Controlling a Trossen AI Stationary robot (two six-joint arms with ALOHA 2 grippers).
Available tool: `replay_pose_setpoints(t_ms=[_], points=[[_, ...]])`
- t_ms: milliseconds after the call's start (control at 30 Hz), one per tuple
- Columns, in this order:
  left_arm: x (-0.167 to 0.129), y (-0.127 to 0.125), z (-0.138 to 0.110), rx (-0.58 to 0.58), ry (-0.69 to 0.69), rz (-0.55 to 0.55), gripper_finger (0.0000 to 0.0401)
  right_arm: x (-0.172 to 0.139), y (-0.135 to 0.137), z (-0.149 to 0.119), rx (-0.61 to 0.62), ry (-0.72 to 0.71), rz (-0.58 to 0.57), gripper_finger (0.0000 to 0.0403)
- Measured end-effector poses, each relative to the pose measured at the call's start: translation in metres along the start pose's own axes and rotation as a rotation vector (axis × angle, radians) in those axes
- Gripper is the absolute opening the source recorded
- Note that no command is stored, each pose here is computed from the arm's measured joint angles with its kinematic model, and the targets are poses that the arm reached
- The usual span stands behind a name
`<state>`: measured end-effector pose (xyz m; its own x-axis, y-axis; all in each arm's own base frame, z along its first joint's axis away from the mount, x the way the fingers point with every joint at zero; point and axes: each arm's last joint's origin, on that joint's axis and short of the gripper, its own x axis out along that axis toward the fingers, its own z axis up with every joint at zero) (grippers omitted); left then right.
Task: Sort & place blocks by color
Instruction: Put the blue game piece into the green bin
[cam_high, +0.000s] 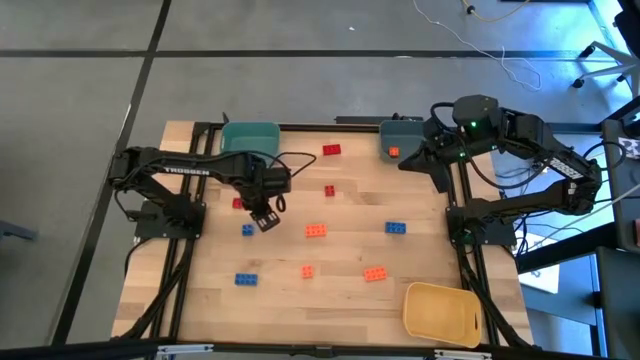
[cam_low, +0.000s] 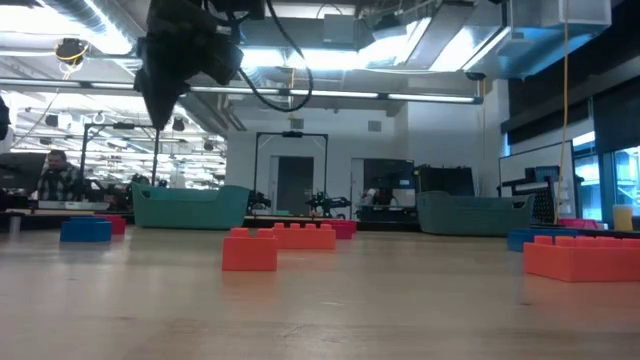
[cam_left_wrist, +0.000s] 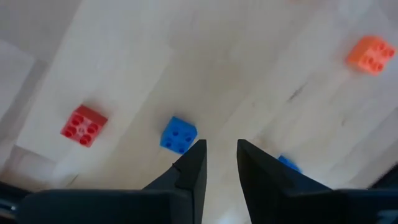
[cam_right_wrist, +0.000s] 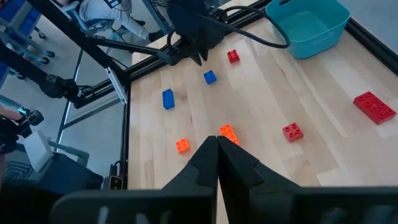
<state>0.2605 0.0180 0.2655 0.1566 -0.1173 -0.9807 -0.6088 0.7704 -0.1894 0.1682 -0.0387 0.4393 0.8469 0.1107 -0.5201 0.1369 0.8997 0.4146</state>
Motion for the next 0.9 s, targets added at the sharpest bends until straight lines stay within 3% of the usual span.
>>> replay_pose_setpoints(t_ms=[433,533,633,900], points=[[-0.0001,0.0013,-0.0017,-0.071,0.033,-0.008,0.0081,0.0001,0.0,0.0,0.002,0.001,0.0,0.0012],[-0.0003,0.0025,-0.0024,-0.181,0.046,-0.003,0.0083,0.0001,0.0,0.0,0.001,0.001,0.0,0.0012],[-0.0009,0.0066,-0.0012,-0.254,0.054,0.008,0.0103,0.0001,0.0,0.0,0.001,0.001,0.0,0.0012],[-0.0011,0.0075,0.0002,-0.178,0.053,-0.006,0.0191,0.0001,0.0,0.0,0.002,0.001,0.0,0.0012]])
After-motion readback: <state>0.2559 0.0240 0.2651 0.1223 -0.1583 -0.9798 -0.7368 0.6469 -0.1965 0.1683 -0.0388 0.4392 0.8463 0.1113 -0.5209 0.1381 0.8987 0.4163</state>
